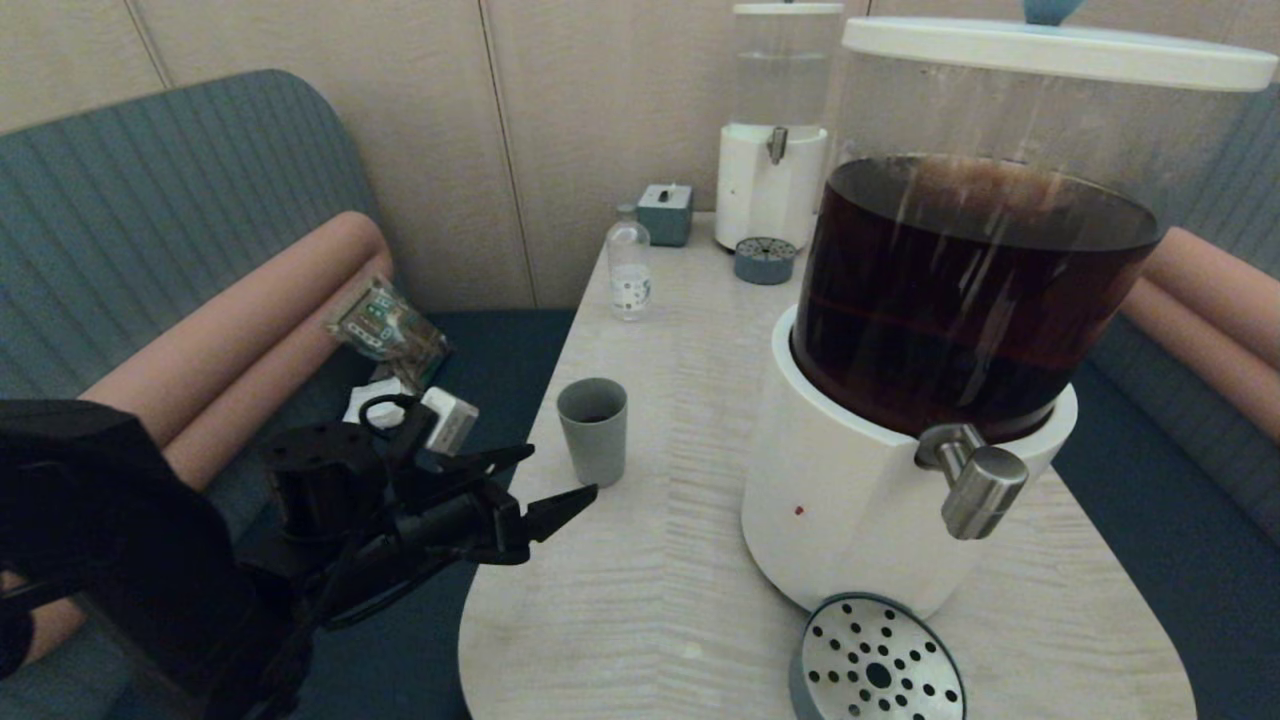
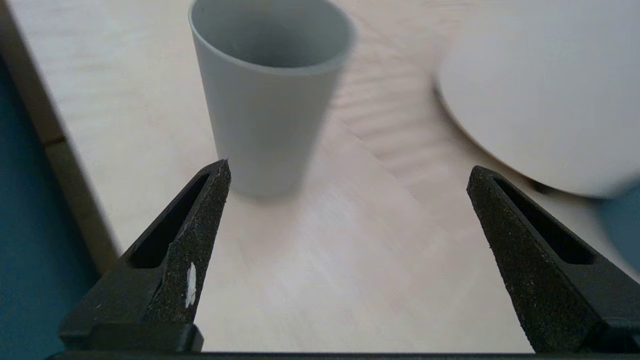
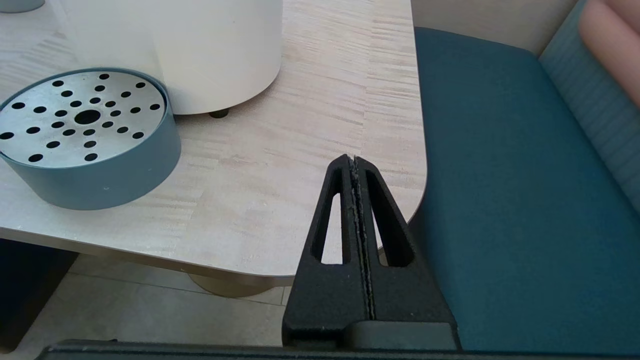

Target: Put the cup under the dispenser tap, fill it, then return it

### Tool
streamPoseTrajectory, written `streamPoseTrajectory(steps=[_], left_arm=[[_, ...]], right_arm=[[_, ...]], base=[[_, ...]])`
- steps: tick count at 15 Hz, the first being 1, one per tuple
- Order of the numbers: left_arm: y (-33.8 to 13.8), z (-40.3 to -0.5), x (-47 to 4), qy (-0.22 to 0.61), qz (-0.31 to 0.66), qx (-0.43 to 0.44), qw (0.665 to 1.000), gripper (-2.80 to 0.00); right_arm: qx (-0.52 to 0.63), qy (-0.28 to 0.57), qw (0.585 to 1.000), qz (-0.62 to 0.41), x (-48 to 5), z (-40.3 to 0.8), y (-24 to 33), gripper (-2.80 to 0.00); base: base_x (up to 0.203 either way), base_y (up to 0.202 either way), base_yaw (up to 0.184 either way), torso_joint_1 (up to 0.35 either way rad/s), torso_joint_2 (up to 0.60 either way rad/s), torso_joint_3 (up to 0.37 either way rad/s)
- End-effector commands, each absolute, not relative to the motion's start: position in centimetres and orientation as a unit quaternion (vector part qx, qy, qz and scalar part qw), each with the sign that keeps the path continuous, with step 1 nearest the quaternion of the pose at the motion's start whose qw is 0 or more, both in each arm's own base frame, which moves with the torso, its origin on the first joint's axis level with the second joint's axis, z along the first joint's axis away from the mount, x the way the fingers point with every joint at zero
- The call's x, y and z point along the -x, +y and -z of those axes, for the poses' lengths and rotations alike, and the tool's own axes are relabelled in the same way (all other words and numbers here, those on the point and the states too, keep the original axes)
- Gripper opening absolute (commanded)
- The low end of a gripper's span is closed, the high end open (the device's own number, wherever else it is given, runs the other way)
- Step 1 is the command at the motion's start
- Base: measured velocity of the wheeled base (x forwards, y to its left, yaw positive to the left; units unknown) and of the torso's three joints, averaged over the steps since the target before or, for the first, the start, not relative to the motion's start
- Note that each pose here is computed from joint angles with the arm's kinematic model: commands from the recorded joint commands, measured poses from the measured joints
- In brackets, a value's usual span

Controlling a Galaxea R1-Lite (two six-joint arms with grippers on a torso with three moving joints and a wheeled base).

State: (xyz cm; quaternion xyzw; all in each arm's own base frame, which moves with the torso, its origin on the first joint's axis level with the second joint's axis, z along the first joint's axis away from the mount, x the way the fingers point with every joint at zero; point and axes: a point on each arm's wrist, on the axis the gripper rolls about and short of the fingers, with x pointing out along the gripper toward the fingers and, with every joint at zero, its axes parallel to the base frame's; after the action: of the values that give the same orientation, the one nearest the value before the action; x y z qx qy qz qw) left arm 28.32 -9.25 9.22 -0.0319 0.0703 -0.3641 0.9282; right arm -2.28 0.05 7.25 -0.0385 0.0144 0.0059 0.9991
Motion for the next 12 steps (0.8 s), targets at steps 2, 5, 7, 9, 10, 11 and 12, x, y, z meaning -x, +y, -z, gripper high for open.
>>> streamPoseTrajectory(steps=[2, 5, 7, 9, 10, 11, 12], left_arm=[[-7.8, -11.8, -23.8, 0.050, 0.360, 0.039, 0.931, -0.79], [-6.7, -12.8, -20.1, 0.038, 0.346, 0.053, 0.936, -2.80], [-6.1, -14.2, -18.1, 0.002, 0.344, 0.055, 0.937, -2.80], [-5.4, -16.3, -15.8, -0.057, 0.326, 0.054, 0.942, -2.80], [-5.0, -17.4, -14.7, -0.093, 0.311, 0.056, 0.944, -2.80], [-4.5, -18.5, -13.5, -0.129, 0.295, 0.059, 0.945, -2.80], [-4.0, -19.3, -12.4, -0.158, 0.280, 0.061, 0.945, -2.80]], right_arm=[[0.039, 0.013, 0.999, -0.006, 2.3, -7.2, 0.1, -2.80], [0.039, 0.013, 0.999, -0.006, 2.3, -7.2, 0.1, -2.80], [0.039, 0.013, 0.999, -0.006, 2.3, -7.2, 0.1, -2.80], [0.039, 0.013, 0.999, -0.006, 2.3, -7.2, 0.1, -2.80], [0.039, 0.013, 0.999, -0.006, 2.3, -7.2, 0.1, -2.80], [0.039, 0.013, 0.999, -0.006, 2.3, -7.2, 0.1, -2.80], [0.039, 0.013, 0.999, -0.006, 2.3, -7.2, 0.1, -2.80]], base=[[0.000, 0.000, 0.000, 0.000, 0.00, 0.000], [0.000, 0.000, 0.000, 0.000, 0.00, 0.000], [0.000, 0.000, 0.000, 0.000, 0.00, 0.000], [0.000, 0.000, 0.000, 0.000, 0.00, 0.000], [0.000, 0.000, 0.000, 0.000, 0.00, 0.000], [0.000, 0.000, 0.000, 0.000, 0.00, 0.000], [0.000, 0.000, 0.000, 0.000, 0.00, 0.000]])
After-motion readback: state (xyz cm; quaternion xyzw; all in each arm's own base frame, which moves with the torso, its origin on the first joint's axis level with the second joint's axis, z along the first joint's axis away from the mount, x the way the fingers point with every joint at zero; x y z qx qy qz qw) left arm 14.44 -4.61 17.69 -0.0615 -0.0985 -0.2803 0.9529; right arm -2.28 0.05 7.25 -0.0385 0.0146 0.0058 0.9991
